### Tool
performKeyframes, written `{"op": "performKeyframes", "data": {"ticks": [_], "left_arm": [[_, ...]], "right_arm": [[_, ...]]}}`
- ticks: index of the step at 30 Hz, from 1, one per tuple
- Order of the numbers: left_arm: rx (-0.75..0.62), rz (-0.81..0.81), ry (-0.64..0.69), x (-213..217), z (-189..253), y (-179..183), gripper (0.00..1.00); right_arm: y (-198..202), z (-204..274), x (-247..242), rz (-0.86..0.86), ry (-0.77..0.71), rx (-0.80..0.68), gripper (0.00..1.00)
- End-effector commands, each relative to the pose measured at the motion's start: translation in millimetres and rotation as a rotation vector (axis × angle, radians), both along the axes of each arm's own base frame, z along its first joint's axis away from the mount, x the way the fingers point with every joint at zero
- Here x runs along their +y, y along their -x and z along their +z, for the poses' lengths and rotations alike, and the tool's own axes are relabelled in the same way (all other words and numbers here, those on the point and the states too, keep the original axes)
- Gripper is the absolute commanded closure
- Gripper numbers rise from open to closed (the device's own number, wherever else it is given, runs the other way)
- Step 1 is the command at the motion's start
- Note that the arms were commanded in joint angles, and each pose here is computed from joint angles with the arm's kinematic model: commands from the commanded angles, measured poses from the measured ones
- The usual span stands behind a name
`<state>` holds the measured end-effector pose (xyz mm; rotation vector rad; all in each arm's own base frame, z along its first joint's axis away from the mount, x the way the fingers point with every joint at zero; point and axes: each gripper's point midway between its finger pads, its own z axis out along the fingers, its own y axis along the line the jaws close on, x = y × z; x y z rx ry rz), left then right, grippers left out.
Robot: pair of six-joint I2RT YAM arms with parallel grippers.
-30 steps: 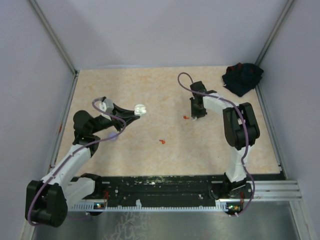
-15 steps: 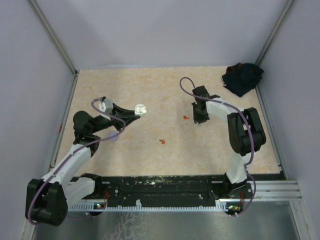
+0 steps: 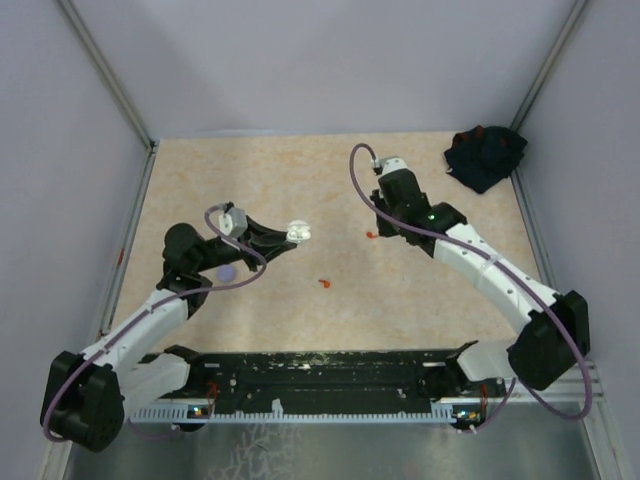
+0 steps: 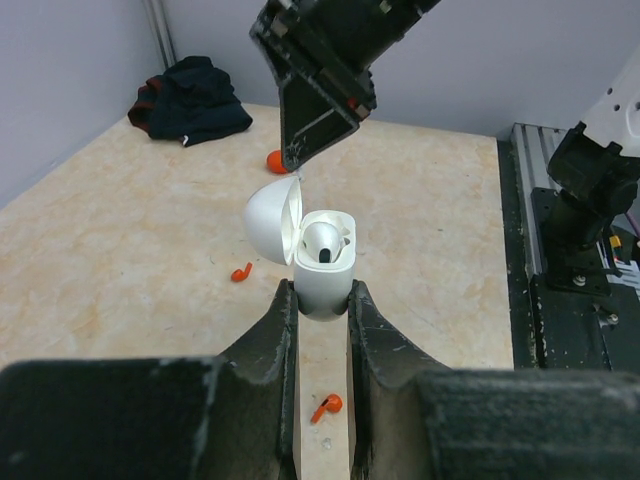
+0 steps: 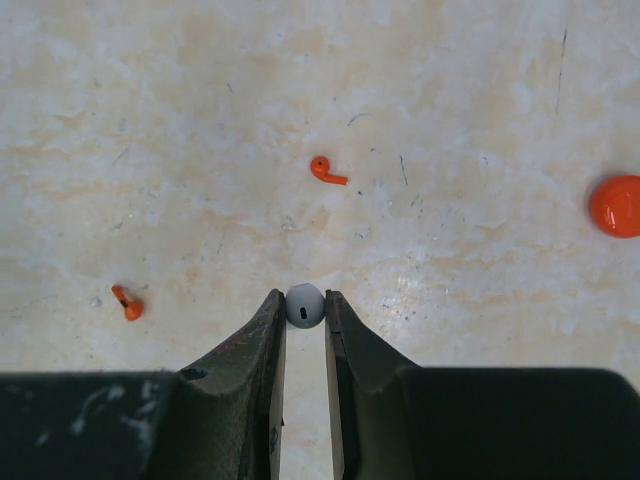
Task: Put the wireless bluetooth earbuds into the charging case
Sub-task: Pick up the earbud from the center of the board, then place the earbud in the charging case.
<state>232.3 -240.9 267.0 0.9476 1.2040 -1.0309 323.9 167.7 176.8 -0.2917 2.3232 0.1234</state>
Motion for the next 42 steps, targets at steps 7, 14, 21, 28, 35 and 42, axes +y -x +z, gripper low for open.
{"op": "performKeyframes", "data": {"ticks": [7, 14, 21, 28, 35, 42], "left_arm": [[-0.044, 0.086, 0.036, -26.2, 4.2, 1.9, 1.0], [-0.113, 0.106, 0.104, -39.3, 8.9, 3.0, 1.0], [-0.193, 0.141, 0.135, -37.9, 11.7, -1.5, 1.0], [-0.178, 0.125, 0.153, -42.2, 16.4, 0.1, 1.0], [-0.108, 0.137, 0.17, -42.8, 16.0, -0.1, 1.0], [-0.088, 0.122, 0.197, -42.9, 20.1, 6.6, 1.0]], "right_arm": [[21.1, 111.9, 28.3, 0.124, -0.025, -0.34, 0.85], [52.3, 158.8, 60.5, 0.247, 0.034, -0.568, 0.85], [77.2, 178.1, 80.7, 0.338, 0.086, -0.697, 0.85], [84.3, 180.7, 99.3, 0.379, 0.14, -0.758, 0.85], [93.0, 176.4, 122.6, 0.402, 0.223, -0.802, 0.85], [94.3, 167.6, 131.4, 0.416, 0.273, -0.802, 0.85]]}}
